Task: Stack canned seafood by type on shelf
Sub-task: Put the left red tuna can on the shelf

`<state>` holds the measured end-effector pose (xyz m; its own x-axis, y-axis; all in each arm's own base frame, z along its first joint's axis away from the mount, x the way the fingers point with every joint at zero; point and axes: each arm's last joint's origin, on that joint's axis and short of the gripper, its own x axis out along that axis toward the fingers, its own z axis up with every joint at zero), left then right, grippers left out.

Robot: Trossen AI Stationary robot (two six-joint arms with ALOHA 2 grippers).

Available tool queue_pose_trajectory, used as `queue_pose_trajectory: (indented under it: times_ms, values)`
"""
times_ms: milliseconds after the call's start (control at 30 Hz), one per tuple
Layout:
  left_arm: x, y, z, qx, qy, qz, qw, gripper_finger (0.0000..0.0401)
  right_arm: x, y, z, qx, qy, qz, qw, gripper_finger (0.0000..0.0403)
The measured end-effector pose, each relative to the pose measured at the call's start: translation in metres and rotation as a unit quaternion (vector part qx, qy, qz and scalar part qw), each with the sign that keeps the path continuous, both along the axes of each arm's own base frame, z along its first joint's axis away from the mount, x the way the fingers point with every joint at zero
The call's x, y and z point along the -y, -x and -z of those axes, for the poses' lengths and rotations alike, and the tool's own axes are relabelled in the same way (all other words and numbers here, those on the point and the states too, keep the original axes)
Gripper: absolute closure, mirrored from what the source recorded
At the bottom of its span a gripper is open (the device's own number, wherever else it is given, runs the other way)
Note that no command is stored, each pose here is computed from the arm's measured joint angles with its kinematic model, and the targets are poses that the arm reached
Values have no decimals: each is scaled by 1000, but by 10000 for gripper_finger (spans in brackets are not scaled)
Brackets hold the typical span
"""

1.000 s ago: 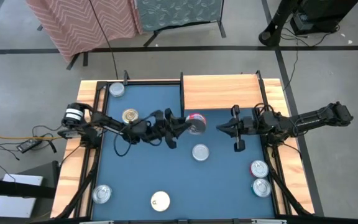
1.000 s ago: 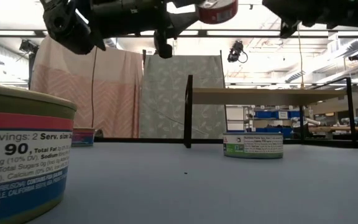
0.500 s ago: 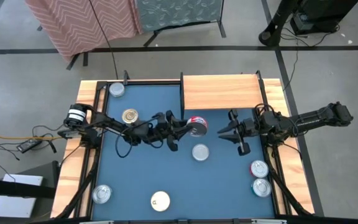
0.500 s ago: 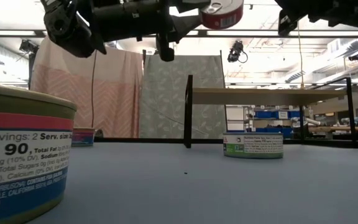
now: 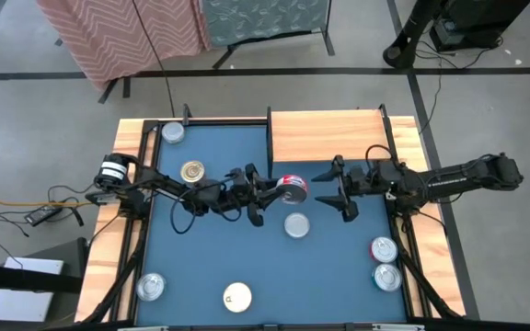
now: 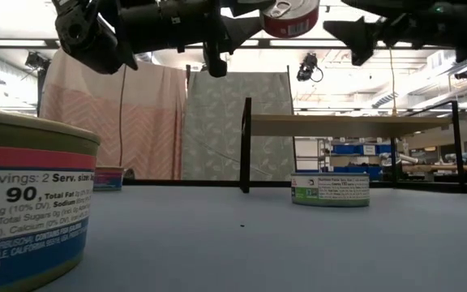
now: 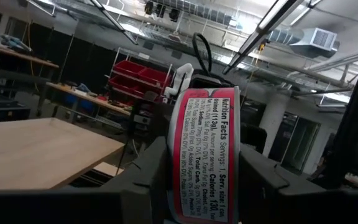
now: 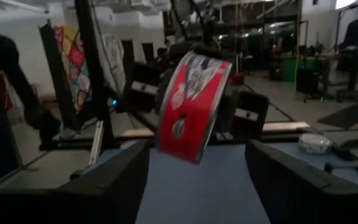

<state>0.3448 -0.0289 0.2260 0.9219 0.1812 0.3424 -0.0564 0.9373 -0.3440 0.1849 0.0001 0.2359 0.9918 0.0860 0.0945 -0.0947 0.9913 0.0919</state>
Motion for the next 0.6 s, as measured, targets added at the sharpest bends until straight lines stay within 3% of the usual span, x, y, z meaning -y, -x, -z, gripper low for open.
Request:
queue_pose_trajectory:
  times_ms: [233,600]
  values:
    - [0,0,0,0,-4,2,1000,263,8,-18,9,18,-3,13,1000,114]
    - [1,0,-1,-5,-36,-5,999,263,10,-27,13,40,-45,-52,997,127]
